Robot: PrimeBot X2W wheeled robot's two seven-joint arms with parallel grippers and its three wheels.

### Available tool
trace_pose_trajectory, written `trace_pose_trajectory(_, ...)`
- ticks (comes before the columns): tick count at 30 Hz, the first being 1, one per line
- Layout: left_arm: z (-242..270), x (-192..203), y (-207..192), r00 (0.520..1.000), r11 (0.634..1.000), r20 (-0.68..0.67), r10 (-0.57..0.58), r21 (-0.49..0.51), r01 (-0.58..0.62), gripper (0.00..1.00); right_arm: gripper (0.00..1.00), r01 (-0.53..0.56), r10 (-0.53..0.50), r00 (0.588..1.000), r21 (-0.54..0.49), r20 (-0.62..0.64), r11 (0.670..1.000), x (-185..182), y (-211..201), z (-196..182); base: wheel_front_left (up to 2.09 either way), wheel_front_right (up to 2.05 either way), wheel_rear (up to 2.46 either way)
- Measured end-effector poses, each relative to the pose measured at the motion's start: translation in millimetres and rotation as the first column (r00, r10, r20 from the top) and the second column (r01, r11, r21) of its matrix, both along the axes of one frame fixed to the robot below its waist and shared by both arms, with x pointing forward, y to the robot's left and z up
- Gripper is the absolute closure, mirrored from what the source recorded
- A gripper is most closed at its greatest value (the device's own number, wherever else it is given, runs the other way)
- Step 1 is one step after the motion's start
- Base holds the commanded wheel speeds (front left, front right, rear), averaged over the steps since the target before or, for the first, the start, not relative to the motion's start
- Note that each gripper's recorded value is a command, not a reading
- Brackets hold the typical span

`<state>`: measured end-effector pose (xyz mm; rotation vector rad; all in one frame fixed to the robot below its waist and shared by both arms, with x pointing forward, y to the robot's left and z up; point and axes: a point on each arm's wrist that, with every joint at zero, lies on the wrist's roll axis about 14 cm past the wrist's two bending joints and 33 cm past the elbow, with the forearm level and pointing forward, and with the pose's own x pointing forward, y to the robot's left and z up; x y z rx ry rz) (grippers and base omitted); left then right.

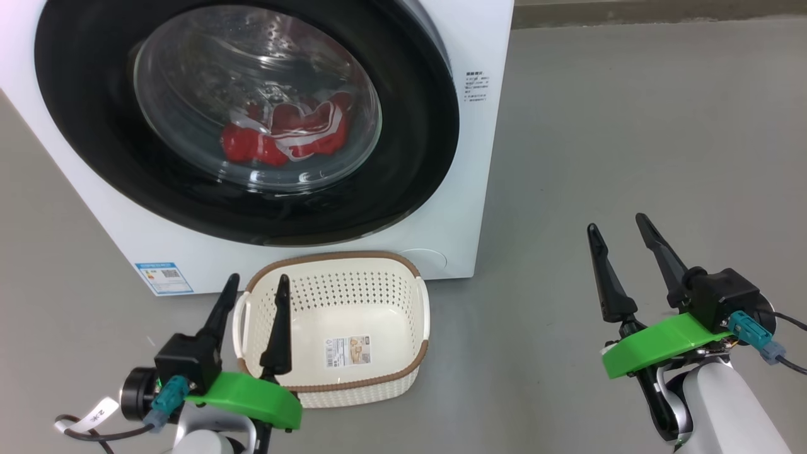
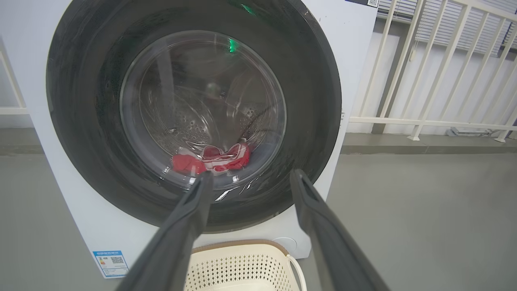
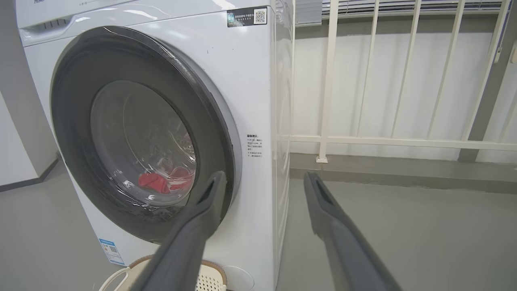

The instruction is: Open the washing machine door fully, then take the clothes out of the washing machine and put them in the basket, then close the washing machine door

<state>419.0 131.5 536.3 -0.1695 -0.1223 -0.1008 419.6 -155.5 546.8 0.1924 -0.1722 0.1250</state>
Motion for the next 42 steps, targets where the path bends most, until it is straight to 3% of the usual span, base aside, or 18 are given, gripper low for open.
trace_pose_trajectory(25,3.7,-1.6,6.8,1.0,1.0,0.012,0.017,-0.012,-0.017,0.0,0.0,-0.013,0.014,0.999,0.023,-0.033,1.0,4.5,5.0,-10.6,0.0,0.0,0.0)
trace_pose_trajectory(39,-0.1,17.8,6.9,1.0,0.999,0.012,0.015,-0.033,-0.014,0.0,0.0,-0.035,0.035,0.999,0.021,-0.031,0.999,39.1,14.0,-13.3,0.0,0.0,0.0)
trace_pose_trajectory(40,-0.2,19.5,6.3,1.0,0.999,0.013,0.013,-0.034,-0.013,0.0,0.11,-0.036,0.036,0.999,0.021,-0.032,0.999,41.9,14.4,-14.1,0.0,0.0,0.0)
trace_pose_trajectory(42,-3.4,21.4,5.4,1.0,0.999,0.006,0.01,-0.034,-0.01,0.0,0.65,-0.038,0.038,0.998,0.021,-0.04,0.999,46.6,15.2,-17.0,0.0,0.0,0.0)
